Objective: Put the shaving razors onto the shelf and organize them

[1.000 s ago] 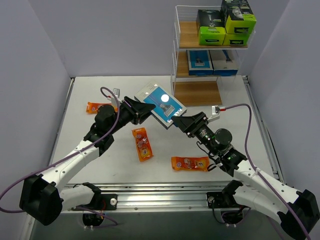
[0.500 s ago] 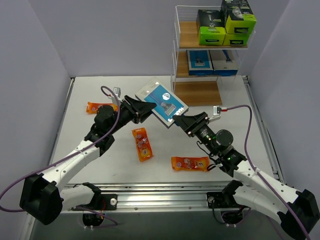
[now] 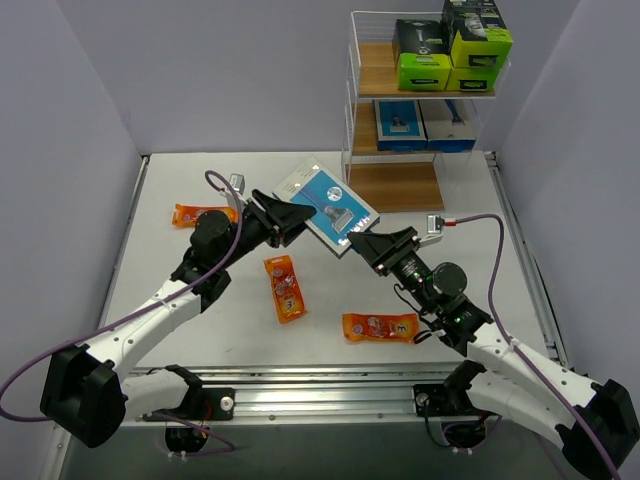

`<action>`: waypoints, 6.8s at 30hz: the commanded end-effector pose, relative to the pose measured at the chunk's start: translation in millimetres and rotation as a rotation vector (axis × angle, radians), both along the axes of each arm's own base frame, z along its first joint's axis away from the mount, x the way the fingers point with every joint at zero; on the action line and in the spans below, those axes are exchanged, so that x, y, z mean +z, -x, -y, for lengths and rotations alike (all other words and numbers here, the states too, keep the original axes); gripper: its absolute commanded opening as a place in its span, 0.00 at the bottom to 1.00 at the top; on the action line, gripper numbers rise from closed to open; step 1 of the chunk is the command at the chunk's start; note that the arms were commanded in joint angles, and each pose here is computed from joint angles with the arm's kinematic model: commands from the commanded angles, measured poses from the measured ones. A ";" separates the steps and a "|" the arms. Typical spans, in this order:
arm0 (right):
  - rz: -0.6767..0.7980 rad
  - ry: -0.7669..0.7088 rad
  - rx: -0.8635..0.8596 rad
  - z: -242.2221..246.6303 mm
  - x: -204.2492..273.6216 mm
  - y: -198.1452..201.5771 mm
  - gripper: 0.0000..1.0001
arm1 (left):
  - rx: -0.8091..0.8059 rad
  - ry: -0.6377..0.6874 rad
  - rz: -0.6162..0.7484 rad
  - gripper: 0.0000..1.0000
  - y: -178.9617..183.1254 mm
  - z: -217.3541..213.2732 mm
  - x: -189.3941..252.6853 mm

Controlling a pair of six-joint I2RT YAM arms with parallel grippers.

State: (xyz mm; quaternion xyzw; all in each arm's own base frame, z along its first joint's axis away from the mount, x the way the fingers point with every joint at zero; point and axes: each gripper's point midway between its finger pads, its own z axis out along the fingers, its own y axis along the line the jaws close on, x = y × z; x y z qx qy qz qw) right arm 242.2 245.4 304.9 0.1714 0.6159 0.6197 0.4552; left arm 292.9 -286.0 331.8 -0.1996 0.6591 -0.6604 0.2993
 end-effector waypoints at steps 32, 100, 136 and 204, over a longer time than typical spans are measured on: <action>-0.109 -0.142 -0.112 37.1 -28.3 9.4 0.00 | 0.067 -0.457 0.064 0.94 -22.4 -75.7 -49.2; 0.057 -0.191 -0.897 210.0 130.5 -96.8 0.00 | 0.195 -1.117 0.257 0.94 -4.1 -144.7 -81.3; 0.066 -0.233 -1.029 250.1 114.7 -198.3 0.00 | 0.127 -1.120 0.256 0.94 -2.0 -132.0 -90.2; -0.234 -0.140 -0.711 197.7 44.8 -231.6 0.01 | 0.096 -1.108 0.248 0.94 -0.1 -126.8 -93.5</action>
